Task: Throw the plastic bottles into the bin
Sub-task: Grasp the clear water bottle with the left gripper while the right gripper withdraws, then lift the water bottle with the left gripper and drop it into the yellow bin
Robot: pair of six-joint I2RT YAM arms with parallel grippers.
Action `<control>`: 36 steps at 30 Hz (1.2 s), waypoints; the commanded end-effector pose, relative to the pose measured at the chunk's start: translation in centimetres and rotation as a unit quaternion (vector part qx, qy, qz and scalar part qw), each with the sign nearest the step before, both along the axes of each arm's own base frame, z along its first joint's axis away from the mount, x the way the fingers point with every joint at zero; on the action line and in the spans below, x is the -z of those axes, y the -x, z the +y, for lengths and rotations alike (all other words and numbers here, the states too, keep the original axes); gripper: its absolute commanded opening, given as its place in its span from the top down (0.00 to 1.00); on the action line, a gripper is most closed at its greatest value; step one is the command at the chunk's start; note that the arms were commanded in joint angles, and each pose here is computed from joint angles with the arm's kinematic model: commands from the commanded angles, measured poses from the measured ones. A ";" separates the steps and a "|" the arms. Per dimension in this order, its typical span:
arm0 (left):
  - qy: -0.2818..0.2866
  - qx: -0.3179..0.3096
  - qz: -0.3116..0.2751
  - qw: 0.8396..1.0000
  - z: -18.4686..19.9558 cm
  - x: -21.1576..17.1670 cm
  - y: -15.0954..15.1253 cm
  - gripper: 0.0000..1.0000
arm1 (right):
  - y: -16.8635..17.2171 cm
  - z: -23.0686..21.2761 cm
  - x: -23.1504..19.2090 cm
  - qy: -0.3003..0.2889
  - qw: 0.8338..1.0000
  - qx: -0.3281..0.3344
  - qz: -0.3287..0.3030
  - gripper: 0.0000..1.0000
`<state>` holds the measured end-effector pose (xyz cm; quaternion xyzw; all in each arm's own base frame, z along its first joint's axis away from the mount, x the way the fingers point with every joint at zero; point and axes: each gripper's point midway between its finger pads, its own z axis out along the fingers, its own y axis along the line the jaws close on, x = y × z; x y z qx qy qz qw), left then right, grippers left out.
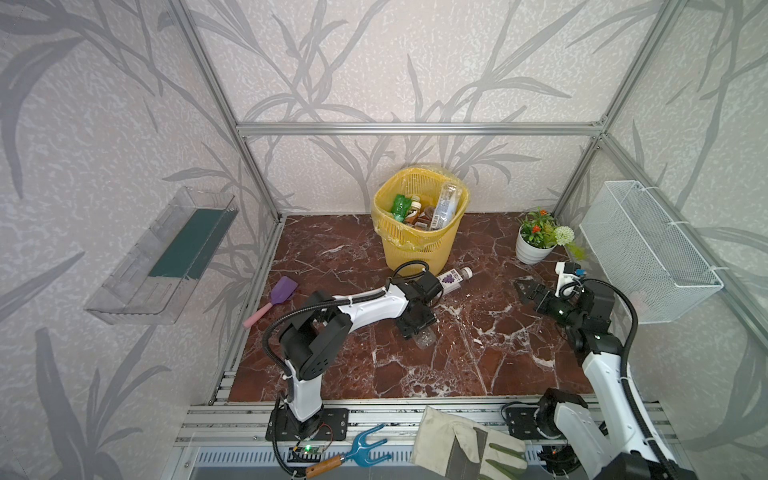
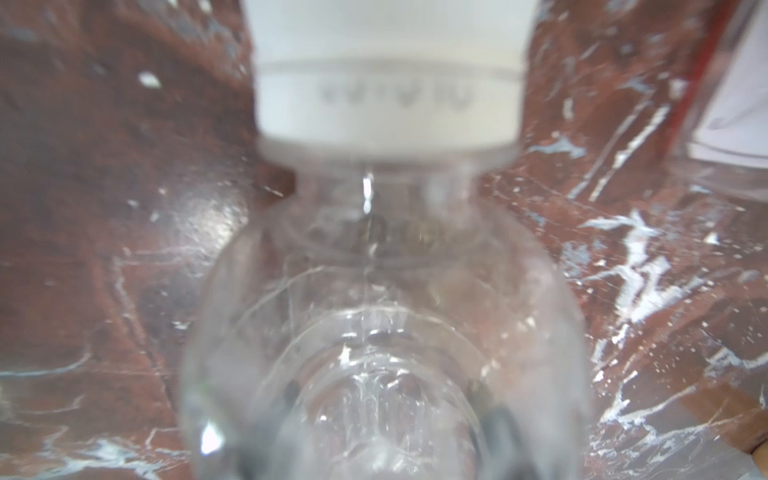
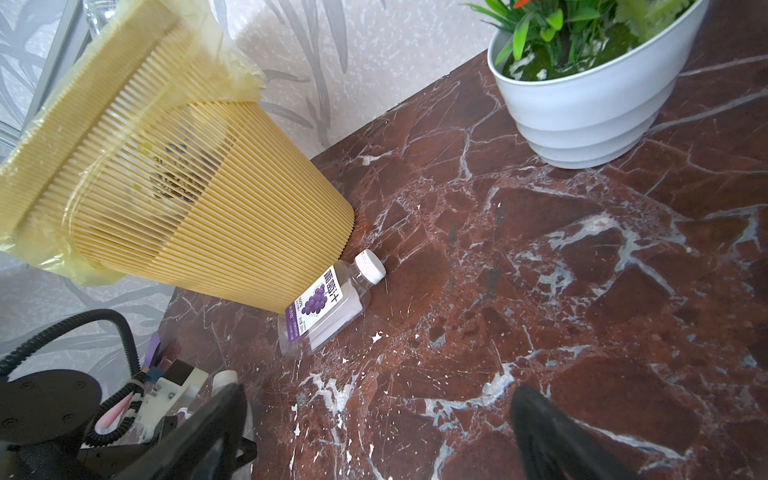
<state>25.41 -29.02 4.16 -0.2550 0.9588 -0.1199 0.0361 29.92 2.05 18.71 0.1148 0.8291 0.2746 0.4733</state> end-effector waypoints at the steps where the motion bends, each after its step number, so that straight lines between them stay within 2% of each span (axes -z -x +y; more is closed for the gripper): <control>1: -0.018 0.013 -0.047 0.999 1.5 -2.4 -0.4 0.40 | -0.1 0.2 -0.3 -0.008 1.000 -0.005 -0.009 0.01; 9: -0.031 0.036 -0.136 0.989 4.2 -7.3 -0.3 0.40 | -0.5 0.7 -0.9 -0.033 0.999 -0.017 -0.014 0.00; 13: -0.046 0.036 -0.213 0.975 6.3 -11.4 -0.8 0.43 | -0.6 0.4 -1.2 -0.038 0.999 -0.004 -0.011 0.03; 15: -0.056 0.045 -0.263 0.962 7.2 -14.2 -1.5 0.45 | -0.7 0.6 -1.7 -0.041 0.999 -0.006 -0.015 0.04; 18: -0.082 0.051 -0.351 0.931 8.6 -19.4 -2.9 0.46 | -0.8 0.7 -2.2 -0.046 0.999 -0.006 -0.021 0.05; 23: -0.129 0.060 -0.487 0.862 9.9 -27.9 -5.4 0.44 | -1.0 1.3 -2.4 -0.058 0.998 -0.011 -0.021 0.07; 26: -0.155 0.083 -0.536 0.826 9.4 -32.2 -6.6 0.44 | -1.0 1.5 -2.5 -0.057 0.998 -0.012 -0.020 0.07; 29: -0.176 0.104 -0.564 0.800 8.8 -35.5 -8.4 0.43 | -0.9 1.6 -2.6 -0.057 0.998 -0.011 -0.020 0.07; 31: -0.173 0.115 -0.574 0.792 8.5 -37.3 -10.2 0.43 | -0.8 1.6 -2.9 -0.057 0.998 -0.010 -0.021 0.07; 33: -0.156 0.125 -0.578 0.791 8.1 -38.7 -12.5 0.43 | -0.7 1.6 -3.0 -0.055 0.998 -0.008 -0.023 0.07; 36: -0.143 0.160 -0.556 0.803 6.9 -39.2 -16.6 0.42 | -0.5 1.6 -3.3 -0.052 0.998 -0.006 -0.026 0.07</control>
